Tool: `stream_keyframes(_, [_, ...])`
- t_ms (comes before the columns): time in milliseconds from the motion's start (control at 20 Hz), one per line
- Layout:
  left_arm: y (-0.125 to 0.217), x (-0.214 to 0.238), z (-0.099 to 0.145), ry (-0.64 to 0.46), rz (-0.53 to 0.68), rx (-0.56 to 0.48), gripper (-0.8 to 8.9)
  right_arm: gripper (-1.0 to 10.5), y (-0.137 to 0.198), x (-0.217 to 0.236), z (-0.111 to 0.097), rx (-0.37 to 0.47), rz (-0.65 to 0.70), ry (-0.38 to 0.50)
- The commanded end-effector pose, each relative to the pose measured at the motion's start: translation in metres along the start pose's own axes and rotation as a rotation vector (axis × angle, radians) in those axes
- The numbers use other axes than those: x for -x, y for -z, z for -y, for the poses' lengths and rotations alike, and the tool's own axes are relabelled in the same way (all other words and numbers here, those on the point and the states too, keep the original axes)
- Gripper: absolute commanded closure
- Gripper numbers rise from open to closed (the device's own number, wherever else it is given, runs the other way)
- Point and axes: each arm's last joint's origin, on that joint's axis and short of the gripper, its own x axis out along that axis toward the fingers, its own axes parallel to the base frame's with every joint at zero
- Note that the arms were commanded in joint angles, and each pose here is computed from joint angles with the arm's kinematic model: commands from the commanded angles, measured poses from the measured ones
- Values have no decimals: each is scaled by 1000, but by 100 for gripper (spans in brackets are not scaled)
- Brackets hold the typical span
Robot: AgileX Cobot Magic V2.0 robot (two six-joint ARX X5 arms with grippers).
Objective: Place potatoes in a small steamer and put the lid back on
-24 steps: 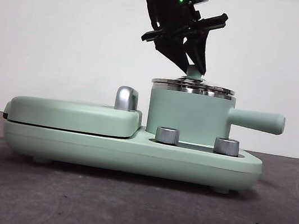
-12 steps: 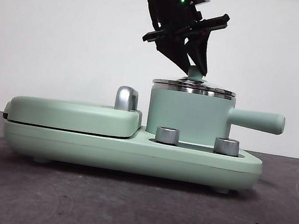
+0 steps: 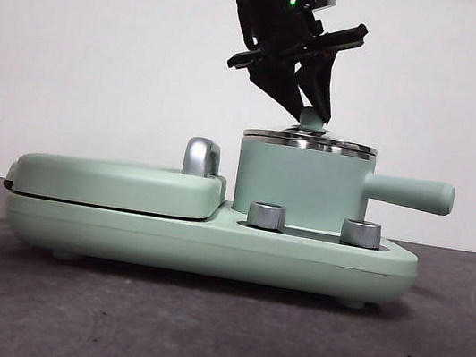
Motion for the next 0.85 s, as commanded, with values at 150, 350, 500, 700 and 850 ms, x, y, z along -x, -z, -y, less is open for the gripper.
stream_keyframes(150, [-1, -10, 7, 18, 0, 1, 427, 536, -2, 1, 0, -11, 11, -5])
stream_keyframes(350, [-10, 16, 5, 11, 36, 32, 308, 536, -2, 1, 0, -11, 11, -6])
stream_keyframes(500, [-16, 60, 7, 7, 20, 34, 309, 535, -2, 1, -1, -11, 11, -6])
stream_keyframes(700, [-16, 137, 13, 9, 0, 42, 314, 535, -3, 1, -3, -7, 16, -73])
stream_keyframes(850, [-8, 198, 23, 17, 29, 32, 314, 535, -7, 2, -7, 7, 37, -174])
